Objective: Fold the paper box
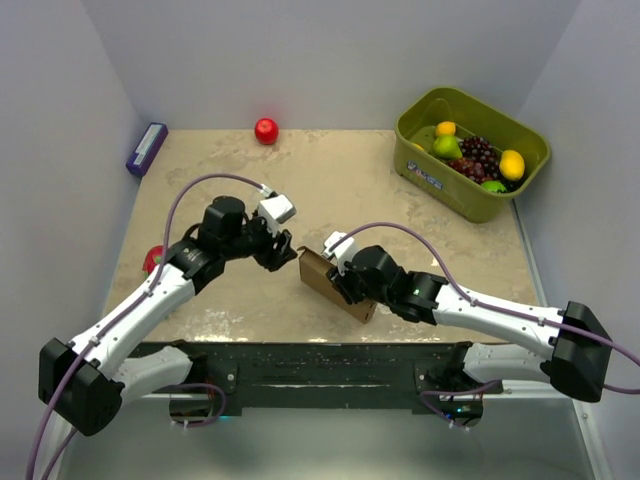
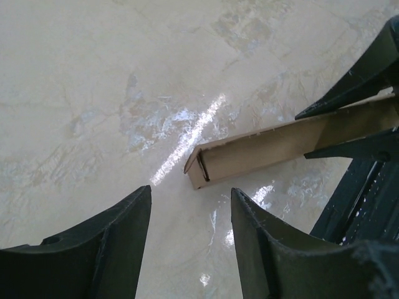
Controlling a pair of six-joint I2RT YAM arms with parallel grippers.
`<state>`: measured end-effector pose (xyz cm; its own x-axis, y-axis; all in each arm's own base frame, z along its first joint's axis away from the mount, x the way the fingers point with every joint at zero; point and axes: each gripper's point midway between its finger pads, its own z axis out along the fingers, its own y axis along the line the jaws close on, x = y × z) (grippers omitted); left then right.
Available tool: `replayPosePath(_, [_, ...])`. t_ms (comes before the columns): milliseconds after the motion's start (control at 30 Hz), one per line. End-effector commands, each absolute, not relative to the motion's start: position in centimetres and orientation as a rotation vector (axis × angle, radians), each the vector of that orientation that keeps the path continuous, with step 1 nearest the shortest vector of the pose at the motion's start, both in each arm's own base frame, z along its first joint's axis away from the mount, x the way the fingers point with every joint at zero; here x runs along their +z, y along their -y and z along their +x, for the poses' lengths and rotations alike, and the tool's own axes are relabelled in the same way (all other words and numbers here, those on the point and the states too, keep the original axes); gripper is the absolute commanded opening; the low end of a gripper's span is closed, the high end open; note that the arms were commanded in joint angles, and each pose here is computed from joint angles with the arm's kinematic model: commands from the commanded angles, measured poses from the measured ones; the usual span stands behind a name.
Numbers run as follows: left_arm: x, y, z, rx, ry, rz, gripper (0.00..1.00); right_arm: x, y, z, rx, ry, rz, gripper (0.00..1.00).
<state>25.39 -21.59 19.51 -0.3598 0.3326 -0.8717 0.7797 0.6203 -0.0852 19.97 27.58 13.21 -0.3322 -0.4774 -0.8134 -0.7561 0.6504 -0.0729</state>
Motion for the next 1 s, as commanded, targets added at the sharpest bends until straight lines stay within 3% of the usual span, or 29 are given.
replayPosePath(0, [18.6, 22.5, 24.7, -0.682, -1.902, 0.990, 0.59, 12.4, -27.7, 19.3, 0.438, -2.022, -0.986, 0.35])
replayPosePath(733, [16.8, 24.1, 27.3, -0.674, -1.945, 0.946, 0.50, 12.2, -27.9, 19.1, 0.455, -2.028, -0.997, 0.34])
replayPosePath(967, [17.0, 25.0, 27.4, -0.688, -1.931, 0.950, 0.40, 12.0, -27.9, 19.2, 0.449, -2.030, -0.997, 0.34])
